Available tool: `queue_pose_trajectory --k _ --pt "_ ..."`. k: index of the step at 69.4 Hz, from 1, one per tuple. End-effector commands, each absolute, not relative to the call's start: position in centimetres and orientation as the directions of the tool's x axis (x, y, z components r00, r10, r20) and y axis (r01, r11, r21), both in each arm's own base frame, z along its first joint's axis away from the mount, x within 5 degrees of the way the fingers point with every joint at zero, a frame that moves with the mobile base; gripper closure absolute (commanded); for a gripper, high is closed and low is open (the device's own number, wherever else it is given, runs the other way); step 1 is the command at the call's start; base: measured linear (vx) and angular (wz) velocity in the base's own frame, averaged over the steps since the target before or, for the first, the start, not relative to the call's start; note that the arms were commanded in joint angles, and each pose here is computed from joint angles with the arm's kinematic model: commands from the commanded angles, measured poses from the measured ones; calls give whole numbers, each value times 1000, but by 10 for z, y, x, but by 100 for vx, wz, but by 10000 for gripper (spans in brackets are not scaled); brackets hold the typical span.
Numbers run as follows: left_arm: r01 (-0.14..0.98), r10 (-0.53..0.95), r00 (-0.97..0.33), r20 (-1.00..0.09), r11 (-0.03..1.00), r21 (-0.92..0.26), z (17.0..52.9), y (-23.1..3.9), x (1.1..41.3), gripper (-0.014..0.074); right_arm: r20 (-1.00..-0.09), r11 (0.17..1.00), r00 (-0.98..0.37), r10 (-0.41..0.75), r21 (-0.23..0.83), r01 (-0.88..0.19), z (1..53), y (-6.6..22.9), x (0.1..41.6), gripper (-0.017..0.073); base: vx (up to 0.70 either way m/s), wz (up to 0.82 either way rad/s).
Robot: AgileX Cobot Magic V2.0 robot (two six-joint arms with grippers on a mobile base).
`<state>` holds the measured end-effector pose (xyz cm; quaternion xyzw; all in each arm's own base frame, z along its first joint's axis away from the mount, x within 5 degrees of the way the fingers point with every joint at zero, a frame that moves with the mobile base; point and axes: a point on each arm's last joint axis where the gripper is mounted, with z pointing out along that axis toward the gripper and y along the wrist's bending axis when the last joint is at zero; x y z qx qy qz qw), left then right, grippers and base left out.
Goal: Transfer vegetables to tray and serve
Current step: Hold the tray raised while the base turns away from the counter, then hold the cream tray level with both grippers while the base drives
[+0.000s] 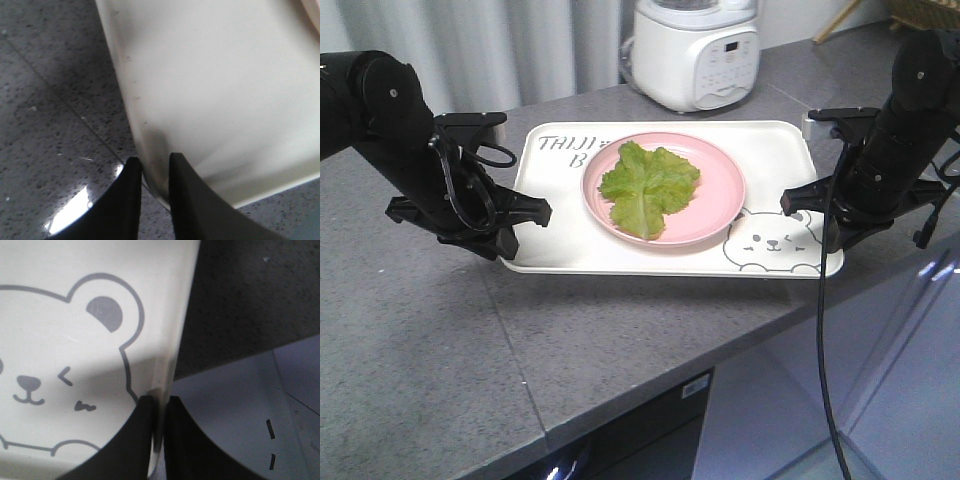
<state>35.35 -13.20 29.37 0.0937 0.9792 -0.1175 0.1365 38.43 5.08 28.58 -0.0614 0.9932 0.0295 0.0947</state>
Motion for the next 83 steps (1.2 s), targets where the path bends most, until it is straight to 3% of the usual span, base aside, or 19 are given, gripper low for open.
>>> queue_pose_trajectory --k 1,83 --pt "262 107 -902 -417 906 -332 329 -149 345 601 -284 975 -949 -140 125 -181 316 64 375 568 -2 -31" --pt "262 107 -902 -417 906 -332 329 -149 345 601 -284 975 -949 -140 125 -181 316 64 375 568 -4 -29"
